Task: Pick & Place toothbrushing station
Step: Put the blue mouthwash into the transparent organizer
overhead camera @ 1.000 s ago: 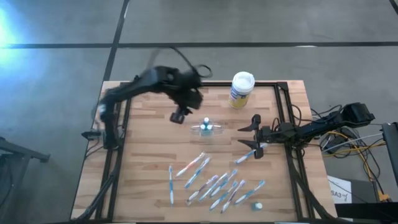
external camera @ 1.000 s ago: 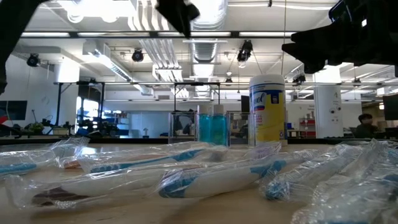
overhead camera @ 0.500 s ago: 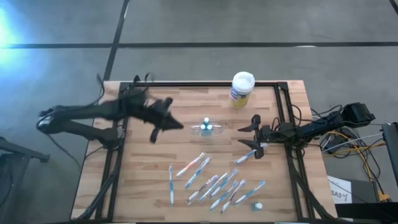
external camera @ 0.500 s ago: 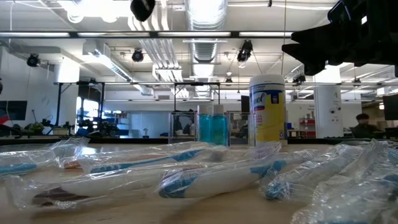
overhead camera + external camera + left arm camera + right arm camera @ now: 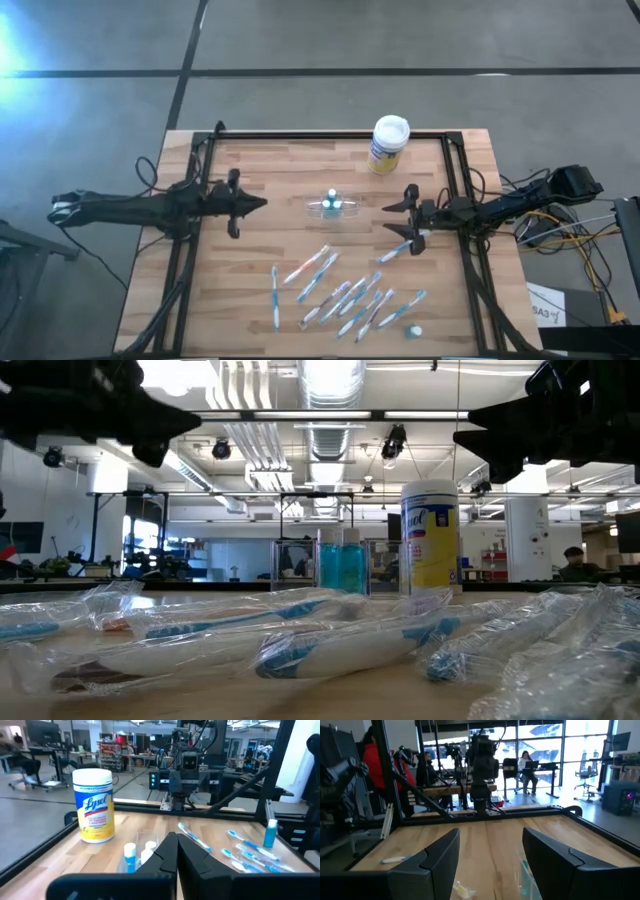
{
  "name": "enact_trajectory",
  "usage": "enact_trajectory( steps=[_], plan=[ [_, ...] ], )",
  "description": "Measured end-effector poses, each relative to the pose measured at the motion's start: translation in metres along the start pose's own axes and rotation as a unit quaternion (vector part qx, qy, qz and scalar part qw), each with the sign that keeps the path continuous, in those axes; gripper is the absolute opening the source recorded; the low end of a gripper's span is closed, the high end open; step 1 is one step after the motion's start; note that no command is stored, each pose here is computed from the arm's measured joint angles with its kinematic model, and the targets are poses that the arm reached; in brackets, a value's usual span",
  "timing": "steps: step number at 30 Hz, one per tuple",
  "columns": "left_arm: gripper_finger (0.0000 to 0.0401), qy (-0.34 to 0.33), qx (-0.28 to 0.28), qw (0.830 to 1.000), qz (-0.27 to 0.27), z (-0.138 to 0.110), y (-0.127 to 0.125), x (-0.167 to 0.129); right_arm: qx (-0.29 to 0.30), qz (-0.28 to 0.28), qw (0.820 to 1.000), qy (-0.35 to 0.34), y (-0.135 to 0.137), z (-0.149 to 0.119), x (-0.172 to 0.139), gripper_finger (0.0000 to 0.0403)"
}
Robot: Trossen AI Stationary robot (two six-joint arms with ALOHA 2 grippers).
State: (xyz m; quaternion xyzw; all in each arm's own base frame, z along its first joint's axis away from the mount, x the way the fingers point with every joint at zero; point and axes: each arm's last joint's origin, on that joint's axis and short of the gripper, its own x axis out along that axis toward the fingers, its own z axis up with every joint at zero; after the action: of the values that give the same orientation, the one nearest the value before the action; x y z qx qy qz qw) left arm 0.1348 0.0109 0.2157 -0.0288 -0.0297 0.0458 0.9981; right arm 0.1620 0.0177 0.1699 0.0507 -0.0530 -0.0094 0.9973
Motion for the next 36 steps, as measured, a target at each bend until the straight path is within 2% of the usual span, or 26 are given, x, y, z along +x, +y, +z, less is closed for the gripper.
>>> enact_trajectory(
  steps=[6,8,12,15,17,20,23,26,31,36],
  plan=[
    [0.0002,-0.046,0.02,0.998,0.042,-0.031,0.005,-0.015,0.006,-0.002,1.0,-0.001,0.001,0.004,0.004,0.0215],
    [0.0003,-0.051,0.035,0.997,0.053,-0.03,0.005,-0.016,0.007,0.002,1.0,0.01,0.002,0.006,0.008,0.0215],
    [0.0013,-0.035,0.041,0.997,0.062,-0.032,0.006,-0.016,0.012,0.028,0.998,0.06,0.007,0.016,0.024,0.0215],
    [0.002,-0.035,0.041,0.997,0.062,-0.034,0.006,-0.016,0.022,0.023,0.989,0.142,0.012,0.035,0.043,0.0215],
    [0.0021,-0.025,0.042,0.997,0.062,-0.036,0.006,-0.016,0.034,0.007,0.973,0.227,0.016,0.052,0.053,0.0215],
    [0.002,-0.018,0.042,0.997,0.062,-0.037,0.006,-0.016,0.075,-0.029,0.937,0.341,0.021,0.081,0.059,0.0215],
    [0.0016,-0.018,0.043,0.997,0.063,-0.037,0.006,-0.016,0.113,-0.056,0.901,0.416,0.032,0.109,0.061,0.0215],
    [0.001,-0.017,0.043,0.997,0.063,-0.038,0.006,-0.016,0.152,-0.075,0.867,0.469,0.049,0.133,0.061,0.0215],
    [0.0007,-0.013,0.04,0.997,0.062,-0.038,0.006,-0.016,0.198,-0.091,0.816,0.535,0.093,0.155,0.062,0.0215],
    [0.0016,0.026,0.042,0.997,0.063,-0.046,0.007,-0.016,0.244,-0.086,0.787,0.56,0.149,0.161,0.066,0.0215]
  ],
)
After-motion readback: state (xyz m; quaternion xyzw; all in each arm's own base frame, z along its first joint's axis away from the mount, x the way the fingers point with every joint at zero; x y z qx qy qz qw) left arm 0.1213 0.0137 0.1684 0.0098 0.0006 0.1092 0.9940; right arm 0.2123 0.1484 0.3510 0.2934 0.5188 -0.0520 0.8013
